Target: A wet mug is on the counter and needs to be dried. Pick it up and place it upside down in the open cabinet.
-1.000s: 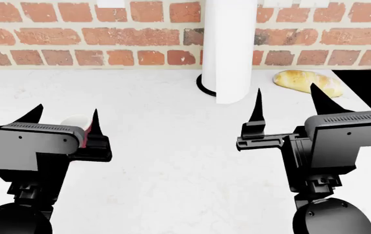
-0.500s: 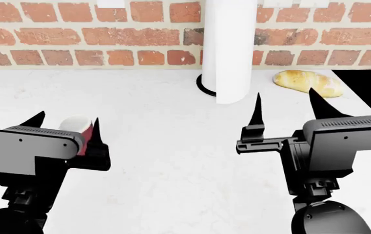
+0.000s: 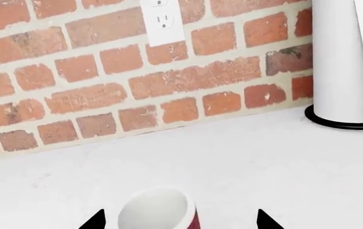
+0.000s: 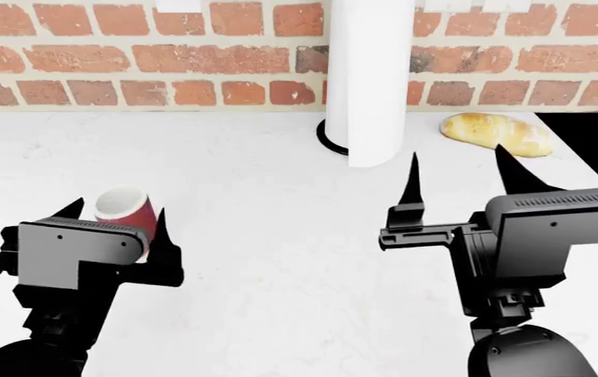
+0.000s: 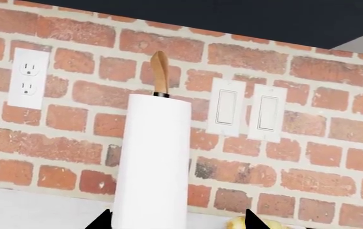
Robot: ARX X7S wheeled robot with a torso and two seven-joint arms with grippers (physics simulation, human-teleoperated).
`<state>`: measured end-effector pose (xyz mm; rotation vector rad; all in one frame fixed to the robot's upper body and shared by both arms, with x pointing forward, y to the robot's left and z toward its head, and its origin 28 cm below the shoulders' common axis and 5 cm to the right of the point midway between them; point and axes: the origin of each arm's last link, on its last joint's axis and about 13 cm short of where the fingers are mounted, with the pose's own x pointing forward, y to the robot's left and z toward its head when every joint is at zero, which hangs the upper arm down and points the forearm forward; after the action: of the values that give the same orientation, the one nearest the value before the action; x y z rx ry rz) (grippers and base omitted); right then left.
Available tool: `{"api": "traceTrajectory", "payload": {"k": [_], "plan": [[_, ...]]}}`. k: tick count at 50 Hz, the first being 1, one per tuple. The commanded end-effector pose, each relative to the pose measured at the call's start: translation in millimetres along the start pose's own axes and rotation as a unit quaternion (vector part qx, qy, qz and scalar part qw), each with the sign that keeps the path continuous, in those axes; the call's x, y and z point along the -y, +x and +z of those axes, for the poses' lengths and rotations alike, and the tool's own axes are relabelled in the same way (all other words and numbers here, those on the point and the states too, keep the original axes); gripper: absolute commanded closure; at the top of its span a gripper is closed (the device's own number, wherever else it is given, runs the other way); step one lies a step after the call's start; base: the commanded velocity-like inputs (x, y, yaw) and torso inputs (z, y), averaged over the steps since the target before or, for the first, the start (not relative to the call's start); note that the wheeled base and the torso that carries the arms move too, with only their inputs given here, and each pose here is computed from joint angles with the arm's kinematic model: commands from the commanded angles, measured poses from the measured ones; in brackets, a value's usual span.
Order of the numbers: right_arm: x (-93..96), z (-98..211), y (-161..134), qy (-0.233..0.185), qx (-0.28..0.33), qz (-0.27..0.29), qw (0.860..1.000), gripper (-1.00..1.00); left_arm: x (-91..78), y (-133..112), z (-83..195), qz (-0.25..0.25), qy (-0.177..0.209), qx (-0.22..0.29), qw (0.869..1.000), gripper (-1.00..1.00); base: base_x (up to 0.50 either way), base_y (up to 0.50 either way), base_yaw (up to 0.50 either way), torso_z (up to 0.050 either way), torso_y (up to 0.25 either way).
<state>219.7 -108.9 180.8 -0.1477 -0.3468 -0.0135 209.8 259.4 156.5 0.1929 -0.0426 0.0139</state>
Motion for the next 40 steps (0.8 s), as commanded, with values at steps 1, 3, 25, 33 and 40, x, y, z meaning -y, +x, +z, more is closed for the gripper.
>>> {"api": "traceTrajectory", "payload": {"k": [1,3,25,33,40], "plan": [[-1.2,0,1,-0.001,0.0,0.003,1.0,-1.0,2.3,4,-10,0.011,0.003,-0.012,1.0,-1.0,0.0,0.0,0.0,0.0,0.0],[-1.2,0,0,-0.001,0.0,0.003,1.0,-1.0,2.6,4,-10,0.015,0.003,-0.013,1.0,-1.0,0.0,0.0,0.0,0.0,0.0],[-0.3,-5,-4,0.002,-0.003,-0.002,1.0,-1.0,3.2,8,-17,0.036,0.003,-0.024,0.999,-1.0,0.0,0.0,0.0,0.0,0.0],[-0.5,-4,-4,0.001,-0.003,-0.003,1.0,-1.0,4.5,13,-20,0.032,0.0,-0.027,0.999,-1.0,0.0,0.0,0.0,0.0,0.0],[-0.2,-3,-4,0.0,-0.002,-0.003,1.0,-1.0,5.4,17,-23,0.031,0.001,-0.029,0.999,-1.0,0.0,0.0,0.0,0.0,0.0]]}}
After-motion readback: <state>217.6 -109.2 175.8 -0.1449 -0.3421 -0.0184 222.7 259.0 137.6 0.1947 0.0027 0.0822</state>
